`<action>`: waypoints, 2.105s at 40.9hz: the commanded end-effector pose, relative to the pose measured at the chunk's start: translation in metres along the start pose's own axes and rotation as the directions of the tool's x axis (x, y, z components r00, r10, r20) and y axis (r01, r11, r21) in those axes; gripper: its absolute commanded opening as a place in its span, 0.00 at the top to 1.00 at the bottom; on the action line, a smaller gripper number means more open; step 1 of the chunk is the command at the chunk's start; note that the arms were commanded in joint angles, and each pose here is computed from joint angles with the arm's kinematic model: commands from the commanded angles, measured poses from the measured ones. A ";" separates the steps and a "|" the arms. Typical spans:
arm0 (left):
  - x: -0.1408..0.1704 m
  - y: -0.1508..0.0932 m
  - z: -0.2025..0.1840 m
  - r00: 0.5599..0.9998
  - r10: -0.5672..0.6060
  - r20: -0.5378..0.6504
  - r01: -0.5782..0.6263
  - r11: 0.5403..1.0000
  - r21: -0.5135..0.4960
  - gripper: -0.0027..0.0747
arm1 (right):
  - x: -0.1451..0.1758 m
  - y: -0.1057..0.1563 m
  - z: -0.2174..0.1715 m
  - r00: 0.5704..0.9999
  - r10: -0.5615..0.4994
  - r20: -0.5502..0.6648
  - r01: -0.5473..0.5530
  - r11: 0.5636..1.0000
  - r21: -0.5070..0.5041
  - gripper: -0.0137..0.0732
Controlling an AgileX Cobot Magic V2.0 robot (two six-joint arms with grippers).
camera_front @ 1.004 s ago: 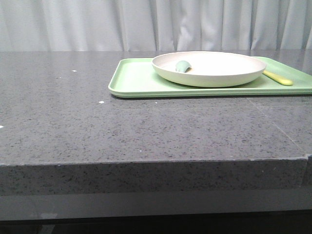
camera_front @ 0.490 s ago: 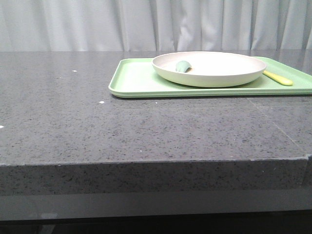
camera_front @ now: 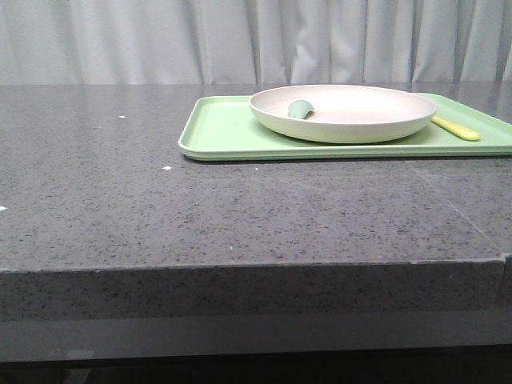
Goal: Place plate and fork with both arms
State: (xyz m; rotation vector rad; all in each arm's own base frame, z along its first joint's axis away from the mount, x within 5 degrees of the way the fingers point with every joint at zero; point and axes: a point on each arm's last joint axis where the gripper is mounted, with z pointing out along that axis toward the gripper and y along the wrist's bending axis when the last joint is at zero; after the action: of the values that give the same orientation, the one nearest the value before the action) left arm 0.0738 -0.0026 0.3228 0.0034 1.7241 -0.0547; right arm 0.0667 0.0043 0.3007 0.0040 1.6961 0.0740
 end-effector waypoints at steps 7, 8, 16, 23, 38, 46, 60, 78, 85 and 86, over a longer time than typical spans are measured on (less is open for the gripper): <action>-0.016 -0.001 -0.002 0.995 -0.009 0.101 0.009 1.000 0.008 0.99 | -0.016 -0.001 -0.004 0.993 -0.019 0.121 0.017 1.000 0.016 0.98; -0.016 -0.001 -0.002 0.995 -0.009 0.101 0.009 1.000 0.008 0.99 | -0.016 -0.001 -0.004 0.993 -0.019 0.121 0.017 1.000 0.016 0.98; -0.016 -0.001 -0.002 0.995 -0.009 0.101 0.009 1.000 0.008 0.99 | -0.016 -0.001 -0.004 0.993 -0.019 0.121 0.017 1.000 0.016 0.98; -0.016 -0.001 -0.002 0.995 -0.009 0.101 0.009 1.000 0.008 0.99 | -0.016 -0.001 -0.004 0.993 -0.019 0.121 0.017 1.000 0.016 0.98; -0.016 -0.001 -0.002 0.995 -0.009 0.101 0.009 1.000 0.008 0.99 | -0.016 -0.001 -0.004 0.993 -0.019 0.121 0.017 1.000 0.016 0.98; -0.016 -0.001 -0.002 0.995 -0.009 0.101 0.009 1.000 0.008 0.99 | -0.016 -0.001 -0.004 0.993 -0.019 0.121 0.017 1.000 0.016 0.98; 0.017 0.000 -0.007 0.994 -0.011 0.112 0.010 1.000 0.008 0.99 | -0.016 -0.001 -0.004 0.993 -0.019 0.121 0.017 1.000 0.016 0.98; 0.105 0.003 -0.009 0.995 -0.042 0.095 0.041 0.999 0.012 0.99 | -0.016 -0.001 -0.004 0.993 -0.019 0.120 0.017 1.000 0.016 0.98; 0.118 0.007 -0.003 0.993 -0.052 0.109 0.057 0.997 -0.048 0.99 | -0.016 -0.001 -0.004 0.993 -0.019 0.120 0.017 1.000 0.016 0.98; 0.119 0.007 -0.003 0.992 -0.052 0.117 0.058 0.997 -0.055 0.99 | -0.016 -0.001 -0.004 0.993 -0.019 0.120 0.017 1.000 0.016 0.98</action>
State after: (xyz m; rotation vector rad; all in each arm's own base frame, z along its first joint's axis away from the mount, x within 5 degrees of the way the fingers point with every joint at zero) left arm 0.0538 0.0004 0.1892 -0.0716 1.7700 -0.0486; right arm 0.0639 0.0043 0.3021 0.0007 1.6748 0.0705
